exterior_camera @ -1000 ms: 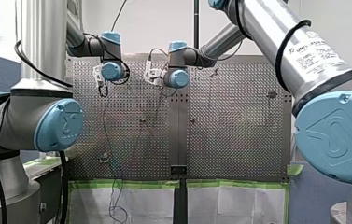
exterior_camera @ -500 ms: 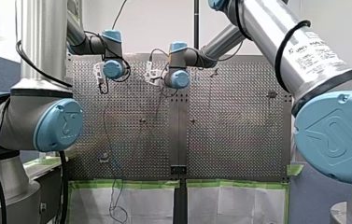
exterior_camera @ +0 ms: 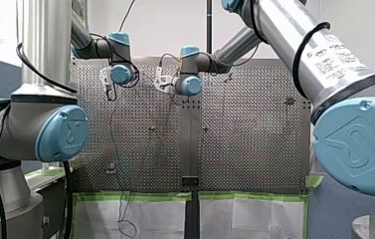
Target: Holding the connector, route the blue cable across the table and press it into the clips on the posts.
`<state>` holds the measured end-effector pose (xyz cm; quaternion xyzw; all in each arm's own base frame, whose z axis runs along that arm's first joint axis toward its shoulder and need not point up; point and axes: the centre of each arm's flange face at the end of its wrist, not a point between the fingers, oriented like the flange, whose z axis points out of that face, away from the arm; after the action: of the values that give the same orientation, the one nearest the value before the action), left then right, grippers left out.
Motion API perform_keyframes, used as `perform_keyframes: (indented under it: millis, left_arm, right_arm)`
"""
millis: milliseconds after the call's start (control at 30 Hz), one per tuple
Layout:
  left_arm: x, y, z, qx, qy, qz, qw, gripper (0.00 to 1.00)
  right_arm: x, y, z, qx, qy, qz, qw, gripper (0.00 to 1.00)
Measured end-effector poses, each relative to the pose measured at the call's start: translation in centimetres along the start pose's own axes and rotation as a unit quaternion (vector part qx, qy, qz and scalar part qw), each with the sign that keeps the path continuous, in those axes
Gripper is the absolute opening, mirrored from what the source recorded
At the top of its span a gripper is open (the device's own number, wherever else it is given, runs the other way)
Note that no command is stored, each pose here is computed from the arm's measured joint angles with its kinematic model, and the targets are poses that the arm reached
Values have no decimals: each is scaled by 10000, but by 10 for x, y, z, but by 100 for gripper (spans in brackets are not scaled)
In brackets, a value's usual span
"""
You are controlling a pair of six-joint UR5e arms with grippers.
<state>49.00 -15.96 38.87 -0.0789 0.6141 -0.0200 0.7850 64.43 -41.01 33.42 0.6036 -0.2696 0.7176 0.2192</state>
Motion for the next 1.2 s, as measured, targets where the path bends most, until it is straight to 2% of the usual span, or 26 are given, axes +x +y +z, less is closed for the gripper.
perform_keyframes:
  millis: [167,433,533,600,733,867,967,1067,1200]
  left_arm:
    - [14,0,-14,-109,163,136,9997,0]
    - [39,4,-34,-236,238,150,9993,0]
    - [58,5,-44,-236,414,190,9987,0]
    - [76,5,-53,-227,619,240,9975,0]
    - [105,7,-68,-209,930,300,9950,0]
    - [132,10,-86,-196,1255,365,9912,0]
    - [147,10,-92,-174,1420,402,9889,0]
    - [154,8,-94,-118,1476,402,9882,0]
    - [156,4,-94,-9,1457,342,9887,0]
  right_arm:
    - [-15,2,-8,-33,-161,-13,9999,0]
    - [-35,4,-19,-52,-377,-20,9993,0]
    - [-43,5,-24,-61,-473,-32,9989,0]
    - [-49,5,-27,-68,-535,-48,9985,0]
    - [-63,7,-37,-95,-702,-66,9975,0]
    - [-77,9,-47,-115,-864,-89,9962,0]
    - [-85,10,-53,-122,-962,-117,9952,0]
    - [-93,10,-59,-131,-1053,-142,9942,0]
    - [-102,12,-66,-145,-1155,-154,9931,0]
